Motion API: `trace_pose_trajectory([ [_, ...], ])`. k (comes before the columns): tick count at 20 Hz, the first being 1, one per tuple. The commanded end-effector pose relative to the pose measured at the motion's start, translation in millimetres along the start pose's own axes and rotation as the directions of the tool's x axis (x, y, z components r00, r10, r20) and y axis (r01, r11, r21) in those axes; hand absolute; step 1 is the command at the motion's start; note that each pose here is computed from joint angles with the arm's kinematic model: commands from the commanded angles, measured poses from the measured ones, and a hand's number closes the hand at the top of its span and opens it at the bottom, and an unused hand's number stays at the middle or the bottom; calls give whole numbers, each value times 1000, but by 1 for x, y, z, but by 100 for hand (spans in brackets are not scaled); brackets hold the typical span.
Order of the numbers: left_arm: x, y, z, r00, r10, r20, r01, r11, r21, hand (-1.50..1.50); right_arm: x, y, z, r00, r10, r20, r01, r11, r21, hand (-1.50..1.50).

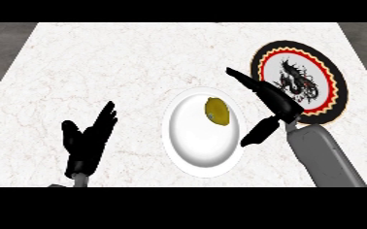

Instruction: Pick the lemon from the plate and place it in the plate

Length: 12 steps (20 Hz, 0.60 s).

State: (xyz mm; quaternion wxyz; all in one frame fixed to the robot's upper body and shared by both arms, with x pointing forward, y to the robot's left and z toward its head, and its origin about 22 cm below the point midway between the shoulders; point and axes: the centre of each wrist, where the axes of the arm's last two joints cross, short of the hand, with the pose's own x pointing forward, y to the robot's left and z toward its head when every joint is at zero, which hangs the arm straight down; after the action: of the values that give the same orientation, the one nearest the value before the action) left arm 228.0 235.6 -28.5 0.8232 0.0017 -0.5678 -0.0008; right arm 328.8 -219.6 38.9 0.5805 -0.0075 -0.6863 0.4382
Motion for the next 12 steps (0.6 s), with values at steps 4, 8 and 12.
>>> trace_pose_trajectory([
  [4, -2, 10, 3, 1000, -2, -21, 2, 1000, -8, 0, 1, 18, -1, 997, 74, -36, -74, 997, -21, -150],
  [8, -17, 22, -6, 999, 5, -33, -4, 1000, 4, 0, 8, 26, -13, 990, 115, -76, -117, 993, -21, -150],
  [12, 2, 6, 4, 1000, 4, -22, -4, 1000, -7, 0, 9, 25, -24, 986, 123, -113, -124, 992, 3, -150],
])
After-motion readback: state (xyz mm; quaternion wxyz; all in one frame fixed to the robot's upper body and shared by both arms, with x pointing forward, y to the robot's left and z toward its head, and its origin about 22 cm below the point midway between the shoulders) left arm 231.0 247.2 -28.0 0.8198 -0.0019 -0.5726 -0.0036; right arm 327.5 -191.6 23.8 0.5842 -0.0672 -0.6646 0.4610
